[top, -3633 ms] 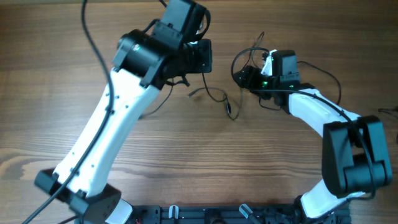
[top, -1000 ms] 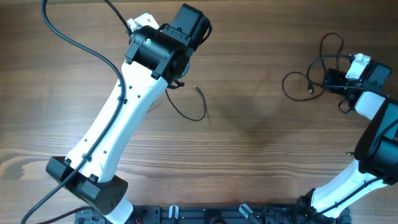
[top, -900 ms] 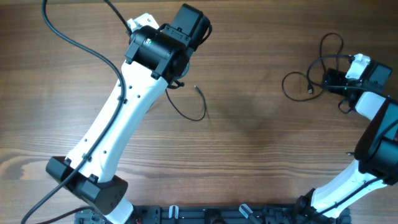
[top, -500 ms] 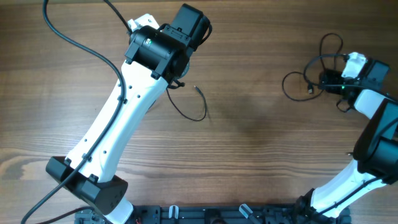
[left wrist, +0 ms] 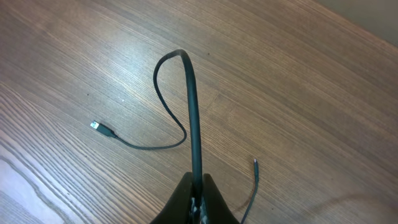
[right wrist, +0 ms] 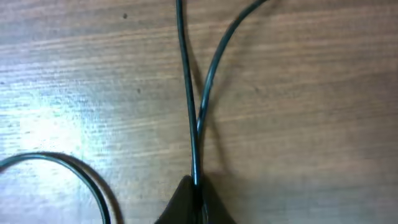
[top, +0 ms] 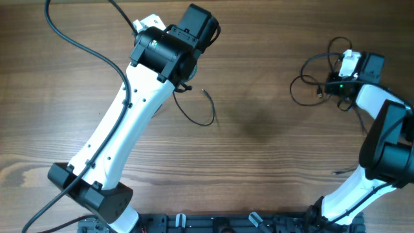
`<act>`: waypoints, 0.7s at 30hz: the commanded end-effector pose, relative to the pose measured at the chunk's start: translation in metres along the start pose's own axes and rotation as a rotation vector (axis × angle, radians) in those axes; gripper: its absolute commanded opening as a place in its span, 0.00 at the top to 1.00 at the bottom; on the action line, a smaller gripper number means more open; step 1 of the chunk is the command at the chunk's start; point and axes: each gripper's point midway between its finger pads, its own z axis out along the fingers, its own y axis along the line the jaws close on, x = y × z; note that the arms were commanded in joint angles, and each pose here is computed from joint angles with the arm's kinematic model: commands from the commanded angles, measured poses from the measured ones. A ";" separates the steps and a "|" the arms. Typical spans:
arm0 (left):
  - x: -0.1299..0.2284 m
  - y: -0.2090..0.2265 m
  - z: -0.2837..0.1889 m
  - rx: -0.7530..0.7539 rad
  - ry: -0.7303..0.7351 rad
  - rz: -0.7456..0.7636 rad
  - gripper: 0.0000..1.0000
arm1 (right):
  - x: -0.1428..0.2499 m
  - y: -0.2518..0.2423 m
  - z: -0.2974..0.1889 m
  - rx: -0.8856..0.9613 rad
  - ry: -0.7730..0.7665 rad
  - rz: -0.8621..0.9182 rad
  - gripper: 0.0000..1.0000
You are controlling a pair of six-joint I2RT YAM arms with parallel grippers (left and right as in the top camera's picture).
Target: Untangle cables
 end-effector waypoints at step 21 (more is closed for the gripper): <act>-0.005 -0.004 0.000 0.009 -0.025 -0.002 0.96 | -0.163 -0.059 -0.171 0.278 -0.247 0.166 0.96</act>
